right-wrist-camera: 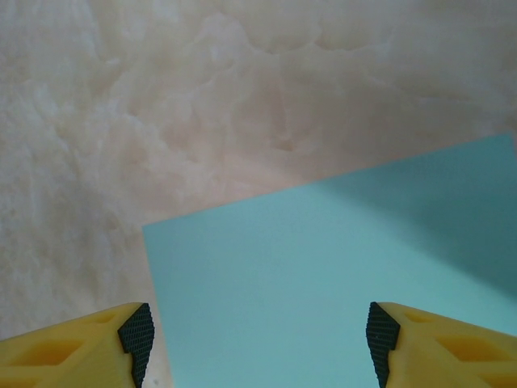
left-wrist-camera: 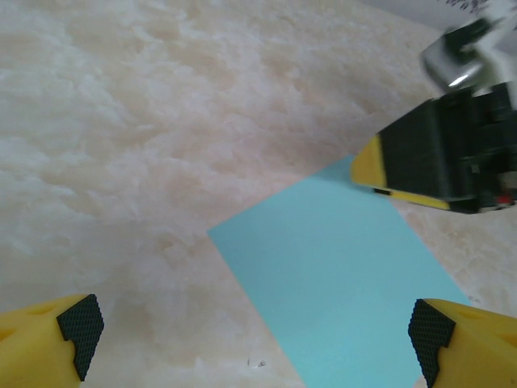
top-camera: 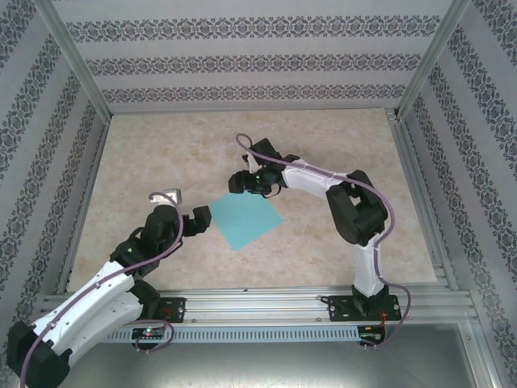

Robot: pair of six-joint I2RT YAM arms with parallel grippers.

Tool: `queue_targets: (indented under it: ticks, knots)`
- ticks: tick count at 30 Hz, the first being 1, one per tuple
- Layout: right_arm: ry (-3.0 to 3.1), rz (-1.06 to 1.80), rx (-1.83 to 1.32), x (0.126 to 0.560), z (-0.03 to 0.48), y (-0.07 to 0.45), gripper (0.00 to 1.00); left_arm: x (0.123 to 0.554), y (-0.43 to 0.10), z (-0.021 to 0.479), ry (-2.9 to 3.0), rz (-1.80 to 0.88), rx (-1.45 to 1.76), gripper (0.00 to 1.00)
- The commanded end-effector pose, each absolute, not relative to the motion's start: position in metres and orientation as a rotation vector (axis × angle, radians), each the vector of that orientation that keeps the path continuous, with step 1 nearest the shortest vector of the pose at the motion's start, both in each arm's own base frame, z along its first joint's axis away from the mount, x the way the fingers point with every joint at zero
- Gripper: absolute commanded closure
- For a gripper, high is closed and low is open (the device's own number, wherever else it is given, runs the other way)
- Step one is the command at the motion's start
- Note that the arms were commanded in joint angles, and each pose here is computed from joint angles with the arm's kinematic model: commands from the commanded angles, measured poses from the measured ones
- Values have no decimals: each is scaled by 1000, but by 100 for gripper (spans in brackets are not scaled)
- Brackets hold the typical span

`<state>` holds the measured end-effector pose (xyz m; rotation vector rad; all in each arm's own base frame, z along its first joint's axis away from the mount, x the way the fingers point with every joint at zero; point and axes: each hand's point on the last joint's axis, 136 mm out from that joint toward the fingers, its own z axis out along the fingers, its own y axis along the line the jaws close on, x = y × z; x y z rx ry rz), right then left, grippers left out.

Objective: Fold a paper plane with a square sheet of paper (pick it up from the middle)
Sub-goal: Rotate the square sheet of paper at the center of the table.

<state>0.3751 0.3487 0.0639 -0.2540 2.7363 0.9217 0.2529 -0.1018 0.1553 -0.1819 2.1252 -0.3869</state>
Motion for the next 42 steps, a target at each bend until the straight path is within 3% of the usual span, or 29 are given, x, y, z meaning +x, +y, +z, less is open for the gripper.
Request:
queue_targets:
  ticks: [1, 9, 14, 19, 29, 35, 42]
  knots:
    - [2797, 940, -225, 372, 53, 358, 28, 254, -95, 168, 2065, -366, -176, 0]
    - [2841, 620, 175, 385, 13, 301, 30, 250, -93, 156, 2107, -363, -193, 0]
    - [2744, 521, 570, 371, 1, 256, 33, 256, -106, 150, 2129, -405, -165, 0]
    - [2637, 462, 744, 357, 3, 239, 33, 261, -116, 144, 2162, -430, -147, 0]
    - [2655, 370, 184, 354, 68, 254, 27, 266, -131, 131, 2250, -453, -107, 0]
    - [2757, 515, 35, 326, 57, 270, 28, 275, -135, 118, 2322, -403, -94, 0]
    - [2825, 485, 21, 306, 35, 259, 28, 287, -145, 108, 2392, -379, -71, 0]
